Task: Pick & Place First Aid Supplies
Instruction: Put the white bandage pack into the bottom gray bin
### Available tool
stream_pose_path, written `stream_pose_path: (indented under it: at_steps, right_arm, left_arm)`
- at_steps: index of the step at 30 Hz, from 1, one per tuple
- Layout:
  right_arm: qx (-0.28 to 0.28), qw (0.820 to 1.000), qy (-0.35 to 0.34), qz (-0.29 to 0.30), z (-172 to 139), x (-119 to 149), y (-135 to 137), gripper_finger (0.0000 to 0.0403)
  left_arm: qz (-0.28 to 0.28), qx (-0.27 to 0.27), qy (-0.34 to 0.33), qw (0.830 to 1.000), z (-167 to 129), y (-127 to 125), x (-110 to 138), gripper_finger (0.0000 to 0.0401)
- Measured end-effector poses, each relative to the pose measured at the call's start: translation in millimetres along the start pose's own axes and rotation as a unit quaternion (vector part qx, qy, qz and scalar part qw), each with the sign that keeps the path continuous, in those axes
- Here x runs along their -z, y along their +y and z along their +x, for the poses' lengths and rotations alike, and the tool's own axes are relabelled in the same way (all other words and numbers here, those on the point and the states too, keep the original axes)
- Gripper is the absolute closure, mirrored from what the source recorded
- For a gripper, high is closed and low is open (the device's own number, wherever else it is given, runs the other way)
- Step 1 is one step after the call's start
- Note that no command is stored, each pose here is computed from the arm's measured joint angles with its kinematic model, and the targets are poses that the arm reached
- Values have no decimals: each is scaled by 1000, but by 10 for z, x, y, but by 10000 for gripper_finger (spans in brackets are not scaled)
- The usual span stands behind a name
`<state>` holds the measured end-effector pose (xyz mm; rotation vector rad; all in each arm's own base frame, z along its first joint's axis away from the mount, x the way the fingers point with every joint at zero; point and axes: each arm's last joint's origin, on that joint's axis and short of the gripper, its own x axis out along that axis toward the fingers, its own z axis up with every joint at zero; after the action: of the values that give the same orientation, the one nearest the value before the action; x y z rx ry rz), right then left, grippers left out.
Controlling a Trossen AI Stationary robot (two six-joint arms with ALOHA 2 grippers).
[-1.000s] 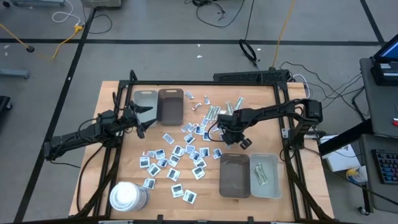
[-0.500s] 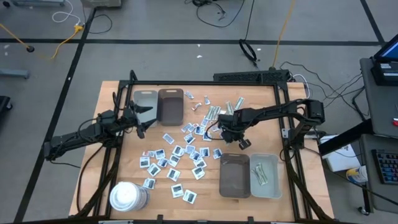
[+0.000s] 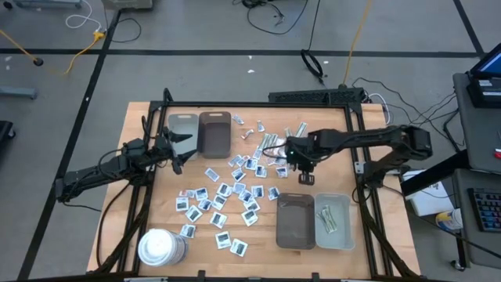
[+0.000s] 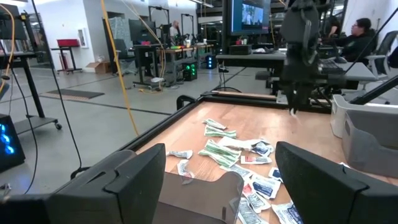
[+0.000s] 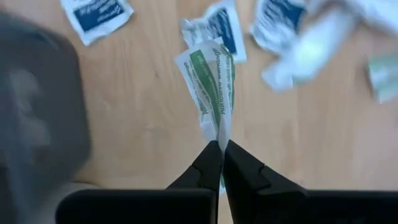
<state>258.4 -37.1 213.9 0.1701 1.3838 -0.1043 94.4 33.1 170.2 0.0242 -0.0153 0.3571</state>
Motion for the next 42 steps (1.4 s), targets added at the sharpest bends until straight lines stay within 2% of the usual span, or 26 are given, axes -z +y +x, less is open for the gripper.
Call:
stream_pose_path:
  at_steps: [4,8,12,17,22,33,42]
  right_arm:
    - [1,994,15,111,-129,67,5,400]
    - [-6,975,19,222,-277,110,17,399]
    - [-27,940,19,339,-387,138,34,401]
    - [-49,888,22,458,-462,175,67,401]
    - [-41,869,21,493,-500,230,271,402]
    - [0,862,27,507,-546,563,997,402]
    - [3,857,13,515,-583,922,1488,403]
  left_arm:
    - [0,0,0,1000,0,0,0,95]
    - [0,0,0,1000,0,0,0,95]
    - [0,0,0,1000,0,0,0,95]
    - [0,0,0,1000,0,0,0,96]
    - [0,0,0,1000,0,0,0,95]
    - [0,0,0,1000,0,0,0,95]
    - [0,0,0,1000,0,0,0,96]
